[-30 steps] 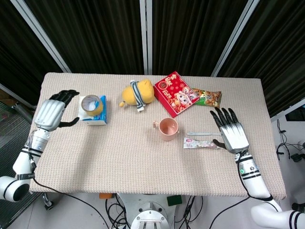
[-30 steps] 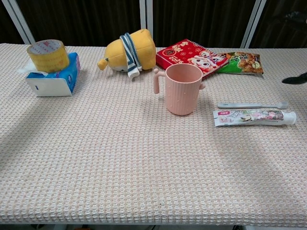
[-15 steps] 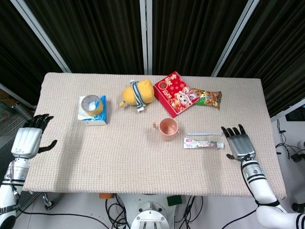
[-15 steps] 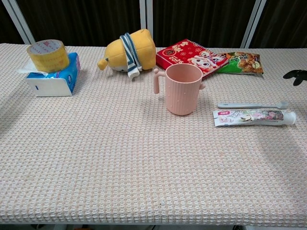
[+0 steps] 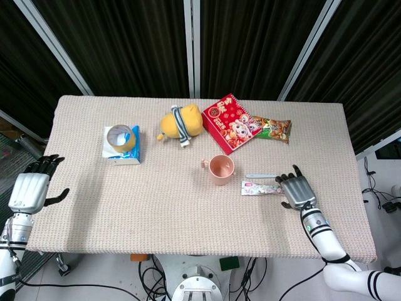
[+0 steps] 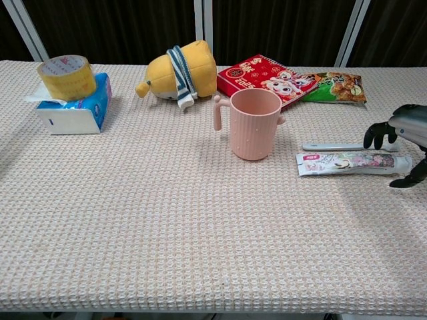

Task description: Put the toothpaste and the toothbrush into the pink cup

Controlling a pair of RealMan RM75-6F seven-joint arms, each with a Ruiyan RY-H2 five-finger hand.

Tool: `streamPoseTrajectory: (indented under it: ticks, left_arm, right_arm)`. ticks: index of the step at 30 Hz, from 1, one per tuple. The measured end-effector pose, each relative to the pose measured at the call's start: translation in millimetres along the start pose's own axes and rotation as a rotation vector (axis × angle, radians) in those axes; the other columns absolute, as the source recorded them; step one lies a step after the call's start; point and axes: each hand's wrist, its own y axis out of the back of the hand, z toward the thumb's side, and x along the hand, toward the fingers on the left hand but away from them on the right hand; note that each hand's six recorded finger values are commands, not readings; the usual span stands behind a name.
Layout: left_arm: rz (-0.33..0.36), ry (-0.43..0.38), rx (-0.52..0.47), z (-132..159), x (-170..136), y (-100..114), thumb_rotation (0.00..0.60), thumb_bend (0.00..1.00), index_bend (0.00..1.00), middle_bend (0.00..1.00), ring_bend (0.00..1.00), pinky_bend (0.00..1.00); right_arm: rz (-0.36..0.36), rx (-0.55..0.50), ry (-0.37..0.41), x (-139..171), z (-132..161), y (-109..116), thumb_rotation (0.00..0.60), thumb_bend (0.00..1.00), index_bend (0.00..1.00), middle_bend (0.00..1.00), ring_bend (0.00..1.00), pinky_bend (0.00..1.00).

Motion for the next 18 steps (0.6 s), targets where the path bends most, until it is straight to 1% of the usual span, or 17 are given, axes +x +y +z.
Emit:
streamPoseTrajectory:
  ticks: [6, 10, 15, 18]
  left_arm:
    - [-0.003, 0.004, 0.000, -3.3, 0.0, -1.0, 0.512, 0.21, 0.16, 0.14, 0.12, 0.24]
    - [-0.004, 0.008, 0.002, -5.3, -0.7, -1.8, 0.515, 0.21, 0.16, 0.14, 0.12, 0.24]
    - [-0.004, 0.013, 0.003, -9.2, -2.2, -1.7, 0.523, 0.21, 0.16, 0.14, 0.12, 0.24]
    - [-0.004, 0.017, 0.001, -11.4, -2.8, -1.6, 0.536, 0.21, 0.16, 0.14, 0.12, 0.24]
  right_arm:
    - [-0.017, 0.006, 0.035, -11.7, 18.0, 8.0, 0.600, 0.39, 0.37, 0.34, 0.27, 0.12]
    - [-0.005, 0.014, 0.051, -18.1, 30.5, 7.7, 0.600, 0.44, 0.37, 0.35, 0.27, 0.12]
    - [0.015, 0.018, 0.078, -25.3, 50.0, 6.2, 0.600, 0.45, 0.37, 0.36, 0.28, 0.12]
    - [0.011, 0.011, 0.089, -26.6, 58.0, 8.2, 0.600, 0.45, 0.38, 0.37, 0.29, 0.12]
